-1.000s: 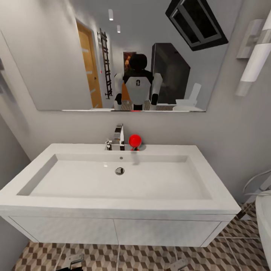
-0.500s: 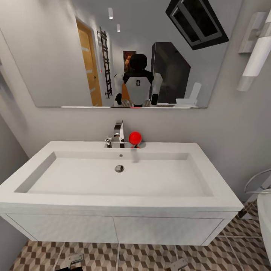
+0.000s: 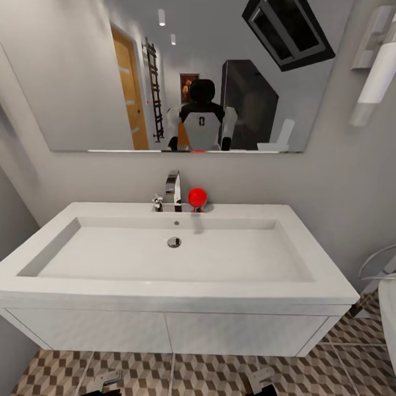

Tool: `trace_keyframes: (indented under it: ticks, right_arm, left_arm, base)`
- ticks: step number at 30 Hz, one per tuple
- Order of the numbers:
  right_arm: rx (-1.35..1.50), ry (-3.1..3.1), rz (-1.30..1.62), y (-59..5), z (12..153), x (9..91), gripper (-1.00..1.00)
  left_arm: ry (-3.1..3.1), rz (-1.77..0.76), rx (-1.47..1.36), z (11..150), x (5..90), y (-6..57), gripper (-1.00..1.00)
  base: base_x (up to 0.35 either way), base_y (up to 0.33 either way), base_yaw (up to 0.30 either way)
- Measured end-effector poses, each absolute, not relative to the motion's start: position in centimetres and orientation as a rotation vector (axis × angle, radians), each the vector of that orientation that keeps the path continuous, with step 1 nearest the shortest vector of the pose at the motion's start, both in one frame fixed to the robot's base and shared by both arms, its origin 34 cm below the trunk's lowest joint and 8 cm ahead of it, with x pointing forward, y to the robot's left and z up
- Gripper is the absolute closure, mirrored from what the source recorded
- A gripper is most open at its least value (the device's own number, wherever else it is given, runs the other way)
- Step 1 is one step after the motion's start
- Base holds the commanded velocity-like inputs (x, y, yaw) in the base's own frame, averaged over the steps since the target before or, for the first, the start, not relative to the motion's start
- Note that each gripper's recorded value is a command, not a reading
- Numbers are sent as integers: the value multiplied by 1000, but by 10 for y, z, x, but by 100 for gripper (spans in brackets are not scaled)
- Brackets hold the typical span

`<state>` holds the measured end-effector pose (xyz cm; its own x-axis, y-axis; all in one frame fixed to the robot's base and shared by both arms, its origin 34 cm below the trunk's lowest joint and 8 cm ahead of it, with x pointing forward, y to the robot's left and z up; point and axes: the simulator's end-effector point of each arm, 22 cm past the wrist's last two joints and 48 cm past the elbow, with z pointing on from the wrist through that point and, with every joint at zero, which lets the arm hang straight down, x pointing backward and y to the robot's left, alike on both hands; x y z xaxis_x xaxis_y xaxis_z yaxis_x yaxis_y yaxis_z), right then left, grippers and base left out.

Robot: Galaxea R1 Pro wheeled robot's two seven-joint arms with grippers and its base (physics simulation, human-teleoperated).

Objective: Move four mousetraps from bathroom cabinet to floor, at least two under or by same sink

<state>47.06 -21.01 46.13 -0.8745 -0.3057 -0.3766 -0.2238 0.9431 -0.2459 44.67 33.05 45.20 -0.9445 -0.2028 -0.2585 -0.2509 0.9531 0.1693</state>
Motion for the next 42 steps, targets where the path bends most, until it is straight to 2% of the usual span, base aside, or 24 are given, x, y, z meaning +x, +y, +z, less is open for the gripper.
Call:
trace_keyframes:
  ticks: [42]
  right_arm:
    - [-391, 2696, -266, -210, 379, 453, 100]
  left_arm:
    - [2863, 297, -340, 374, 439, 333, 100]
  base:
    - [0, 0, 0]
